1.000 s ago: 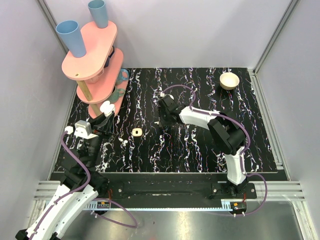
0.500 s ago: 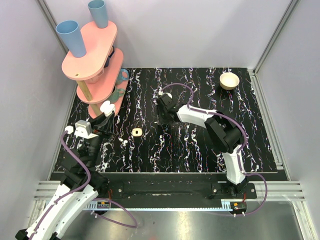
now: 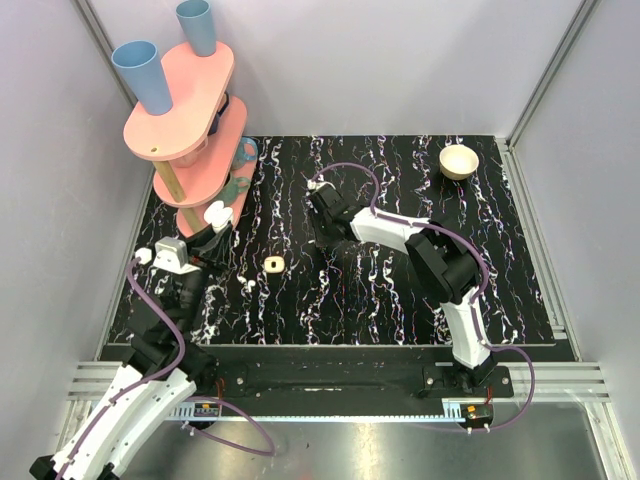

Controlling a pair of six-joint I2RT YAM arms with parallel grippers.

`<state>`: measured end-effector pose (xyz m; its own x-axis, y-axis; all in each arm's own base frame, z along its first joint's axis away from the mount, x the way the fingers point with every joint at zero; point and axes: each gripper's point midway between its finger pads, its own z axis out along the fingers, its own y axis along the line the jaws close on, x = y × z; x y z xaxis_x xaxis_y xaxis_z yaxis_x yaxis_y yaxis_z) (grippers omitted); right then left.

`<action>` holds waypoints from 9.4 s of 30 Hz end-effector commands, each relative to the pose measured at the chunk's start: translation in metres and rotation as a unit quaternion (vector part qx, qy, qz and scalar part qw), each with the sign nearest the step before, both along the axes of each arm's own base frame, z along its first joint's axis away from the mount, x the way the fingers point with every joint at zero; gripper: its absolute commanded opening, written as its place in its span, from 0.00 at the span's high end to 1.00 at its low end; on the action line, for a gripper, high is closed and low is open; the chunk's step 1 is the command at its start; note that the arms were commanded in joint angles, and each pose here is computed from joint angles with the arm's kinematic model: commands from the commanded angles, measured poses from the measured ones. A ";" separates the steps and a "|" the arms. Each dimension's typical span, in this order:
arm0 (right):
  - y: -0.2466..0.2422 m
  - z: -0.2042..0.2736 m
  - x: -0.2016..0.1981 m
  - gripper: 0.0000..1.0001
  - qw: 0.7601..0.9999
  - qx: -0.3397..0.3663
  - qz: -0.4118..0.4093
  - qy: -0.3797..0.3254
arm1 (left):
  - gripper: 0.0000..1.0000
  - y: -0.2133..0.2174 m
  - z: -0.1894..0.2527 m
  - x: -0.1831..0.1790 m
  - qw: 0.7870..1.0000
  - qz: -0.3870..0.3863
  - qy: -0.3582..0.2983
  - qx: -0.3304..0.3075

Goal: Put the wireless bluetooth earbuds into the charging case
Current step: Move the left earbud to the center of the board, then pick up the left earbud from the center of the board, then insert the left earbud into the left side groove of the charging case, then move the right earbud to the center of the board.

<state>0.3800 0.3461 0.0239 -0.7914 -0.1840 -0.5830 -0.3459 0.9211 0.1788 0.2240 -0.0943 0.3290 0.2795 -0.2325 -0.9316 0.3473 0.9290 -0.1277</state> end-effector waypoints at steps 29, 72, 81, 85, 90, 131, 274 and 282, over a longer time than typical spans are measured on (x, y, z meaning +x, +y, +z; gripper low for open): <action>-0.026 -0.008 0.038 0.66 0.992 -0.062 0.100 -0.052 | 1.00 0.010 0.024 -0.013 0.999 0.005 -0.038 -0.023; 0.021 0.019 0.030 0.54 0.992 0.050 -0.119 0.001 | 1.00 0.009 0.023 -0.014 0.999 0.002 -0.039 -0.028; 0.018 0.013 0.029 0.55 0.992 0.034 -0.121 0.001 | 1.00 0.009 0.023 -0.014 0.999 0.001 -0.039 -0.028; 0.020 0.007 0.028 0.57 0.993 0.029 -0.117 0.008 | 1.00 0.009 0.022 -0.013 0.999 0.002 -0.038 -0.028; 0.021 0.006 0.027 0.58 0.993 0.028 -0.117 0.008 | 1.00 0.010 0.023 -0.014 0.999 0.003 -0.038 -0.029; 0.019 0.015 0.031 0.88 0.996 0.006 -0.090 -0.014 | 1.00 0.005 0.019 -0.010 0.999 -0.002 -0.029 -0.021; -0.003 0.378 -0.159 0.47 0.812 0.323 0.010 -0.487 | 1.00 -0.018 0.032 -0.005 0.994 -0.046 -0.090 -0.030; -0.018 0.267 -0.124 0.46 0.897 0.302 -0.099 -0.307 | 1.00 0.004 0.046 -0.013 0.996 -0.005 -0.089 -0.024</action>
<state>0.2331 0.3452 0.3498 -0.0525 0.3650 -0.9295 -0.5776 0.7482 0.3264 0.2202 -0.1131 0.3434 0.3709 -0.2841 -0.8842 0.4476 0.8889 -0.0978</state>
